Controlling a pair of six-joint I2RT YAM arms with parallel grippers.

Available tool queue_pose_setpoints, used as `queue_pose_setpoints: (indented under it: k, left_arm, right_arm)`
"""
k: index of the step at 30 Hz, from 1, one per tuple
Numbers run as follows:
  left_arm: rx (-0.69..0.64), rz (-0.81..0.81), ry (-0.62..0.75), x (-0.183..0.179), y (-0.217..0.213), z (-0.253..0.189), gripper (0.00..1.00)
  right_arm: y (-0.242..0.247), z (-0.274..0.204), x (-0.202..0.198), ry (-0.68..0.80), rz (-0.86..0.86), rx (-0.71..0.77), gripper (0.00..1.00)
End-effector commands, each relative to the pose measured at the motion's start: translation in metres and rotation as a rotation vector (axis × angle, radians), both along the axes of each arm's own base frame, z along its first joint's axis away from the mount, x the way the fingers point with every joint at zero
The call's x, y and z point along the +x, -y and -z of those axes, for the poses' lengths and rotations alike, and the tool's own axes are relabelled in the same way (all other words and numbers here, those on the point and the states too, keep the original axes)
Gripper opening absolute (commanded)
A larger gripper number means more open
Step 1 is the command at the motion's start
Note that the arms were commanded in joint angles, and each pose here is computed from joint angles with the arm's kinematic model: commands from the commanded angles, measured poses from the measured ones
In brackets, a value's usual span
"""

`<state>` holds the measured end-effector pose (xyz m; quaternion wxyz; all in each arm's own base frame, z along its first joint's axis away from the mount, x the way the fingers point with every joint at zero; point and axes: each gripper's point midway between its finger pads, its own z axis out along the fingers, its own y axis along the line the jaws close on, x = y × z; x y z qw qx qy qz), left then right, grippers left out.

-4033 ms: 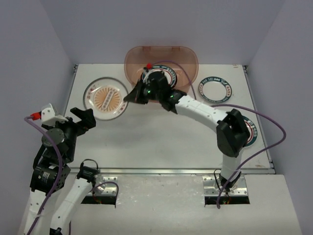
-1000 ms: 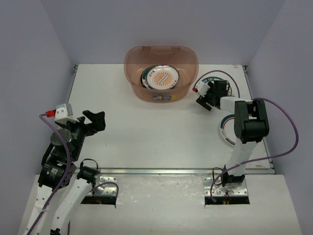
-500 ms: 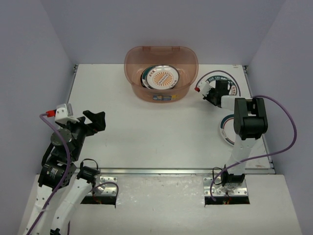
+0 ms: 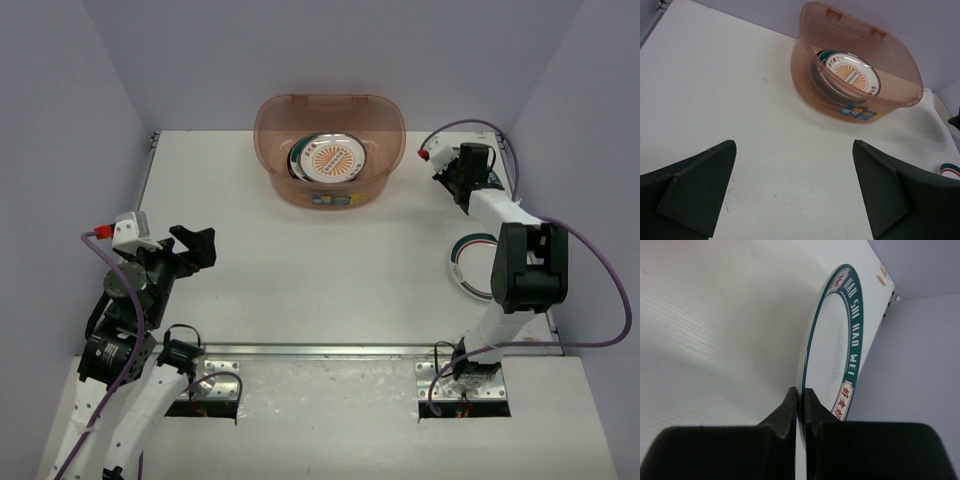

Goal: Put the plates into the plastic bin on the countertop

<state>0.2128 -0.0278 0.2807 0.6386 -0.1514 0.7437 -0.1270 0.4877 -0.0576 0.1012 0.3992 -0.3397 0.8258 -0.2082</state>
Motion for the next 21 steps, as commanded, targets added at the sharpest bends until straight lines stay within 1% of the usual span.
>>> queue_pose_setpoints:
  k: [1, 3, 5, 7, 9, 11, 15, 18, 21]
  left_arm:
    - [-0.008, 0.003, 0.044, 0.001, 0.001, -0.011, 1.0]
    - [-0.008, 0.003, 0.045, 0.001, 0.001, -0.011, 1.0]
    - [-0.008, 0.002, 0.045, 0.001, 0.001, -0.011, 1.0]
    - [-0.008, 0.0, 0.044, 0.001, 0.0, -0.011, 1.0]
    - [-0.009, -0.004, 0.047, 0.001, 0.0, -0.011, 1.0]
    - [-0.009, -0.003, 0.047, 0.001, 0.0, -0.011, 1.0]
    - [-0.012, -0.005, 0.05, 0.0, -0.001, -0.012, 1.0]
    - [-0.012, -0.008, 0.051, 0.0, -0.001, -0.012, 1.0]
    - [-0.011, -0.005, 0.048, 0.0, 0.0, -0.012, 1.0]
  right_arm:
    - [0.021, -0.068, 0.008, 0.137, 0.119, -0.04, 0.0]
    - [0.016, -0.082, 0.007, 0.132, 0.106, -0.02, 0.0]
    - [0.009, -0.099, 0.007, 0.158, 0.086, 0.008, 0.0]
    - [-0.015, -0.112, 0.002, 0.146, -0.022, 0.041, 0.0]
    - [-0.029, -0.12, -0.001, 0.15, -0.05, 0.038, 0.0]
    - [-0.048, -0.133, 0.003, 0.225, -0.083, 0.039, 0.0]
    - [-0.072, -0.146, 0.0, 0.257, -0.126, 0.022, 0.0]
    - [-0.103, -0.169, -0.008, 0.322, -0.185, -0.007, 0.0]
    - [-0.148, -0.192, -0.016, 0.38, -0.293, -0.031, 0.0]
